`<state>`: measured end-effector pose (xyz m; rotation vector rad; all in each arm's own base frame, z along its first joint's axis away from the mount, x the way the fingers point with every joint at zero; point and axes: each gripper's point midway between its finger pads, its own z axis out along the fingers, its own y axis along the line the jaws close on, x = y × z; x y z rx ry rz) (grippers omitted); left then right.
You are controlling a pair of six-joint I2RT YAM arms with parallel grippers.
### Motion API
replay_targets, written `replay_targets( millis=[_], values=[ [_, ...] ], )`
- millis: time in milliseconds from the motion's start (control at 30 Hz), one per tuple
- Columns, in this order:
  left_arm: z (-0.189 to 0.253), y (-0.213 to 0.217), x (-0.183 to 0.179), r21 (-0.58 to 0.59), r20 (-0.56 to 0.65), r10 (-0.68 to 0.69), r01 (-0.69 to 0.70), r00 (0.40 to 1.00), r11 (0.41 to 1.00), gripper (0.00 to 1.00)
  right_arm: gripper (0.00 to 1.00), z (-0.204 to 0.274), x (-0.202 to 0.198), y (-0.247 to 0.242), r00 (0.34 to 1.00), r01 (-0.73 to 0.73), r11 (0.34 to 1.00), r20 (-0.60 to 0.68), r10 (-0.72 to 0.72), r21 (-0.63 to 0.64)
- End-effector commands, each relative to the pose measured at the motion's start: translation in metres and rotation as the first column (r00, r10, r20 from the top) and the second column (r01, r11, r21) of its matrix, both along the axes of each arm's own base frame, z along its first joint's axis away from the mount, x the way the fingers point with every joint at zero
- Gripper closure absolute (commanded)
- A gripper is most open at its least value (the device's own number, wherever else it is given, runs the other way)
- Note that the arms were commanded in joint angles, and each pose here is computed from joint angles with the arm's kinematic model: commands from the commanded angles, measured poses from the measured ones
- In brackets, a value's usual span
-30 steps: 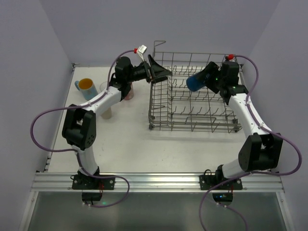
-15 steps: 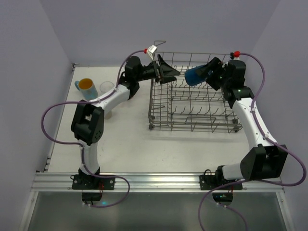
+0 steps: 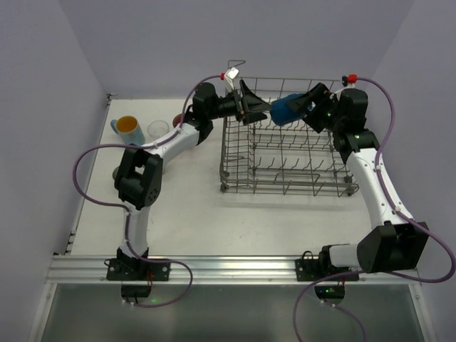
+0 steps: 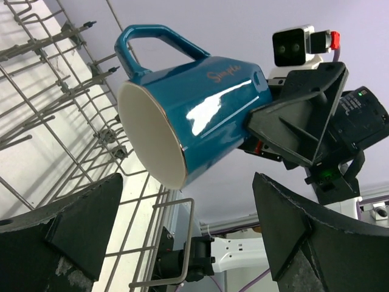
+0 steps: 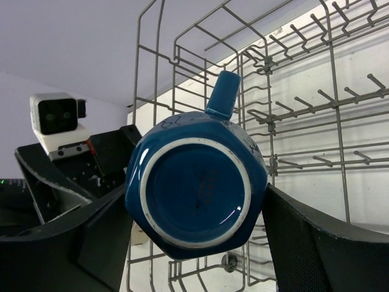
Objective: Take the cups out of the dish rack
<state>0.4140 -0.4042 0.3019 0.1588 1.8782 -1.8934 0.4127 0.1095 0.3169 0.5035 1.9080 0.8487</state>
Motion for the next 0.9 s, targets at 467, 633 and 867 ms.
replay_targets(
  millis=[467,633,867],
  values=[
    [0.066,-0.018,-0.023,-0.221,0.053,-0.114,0.123,0.992,0.967,0.09,1.0,0.078,-0.012,0.029,0.962,-0.175,0.973,0.238,0.136,0.15],
    [0.08,-0.011,-0.035,-0.3,0.075,-0.145,0.161,0.987,0.94,0.16,1.0,0.066,-0.009,0.032,0.95,-0.232,0.948,0.258,0.173,0.219],
    [0.085,-0.006,-0.04,-0.331,0.078,-0.15,0.167,0.986,0.929,0.44,1.0,0.055,-0.009,0.036,0.938,-0.284,0.92,0.279,0.208,0.27]
  ],
)
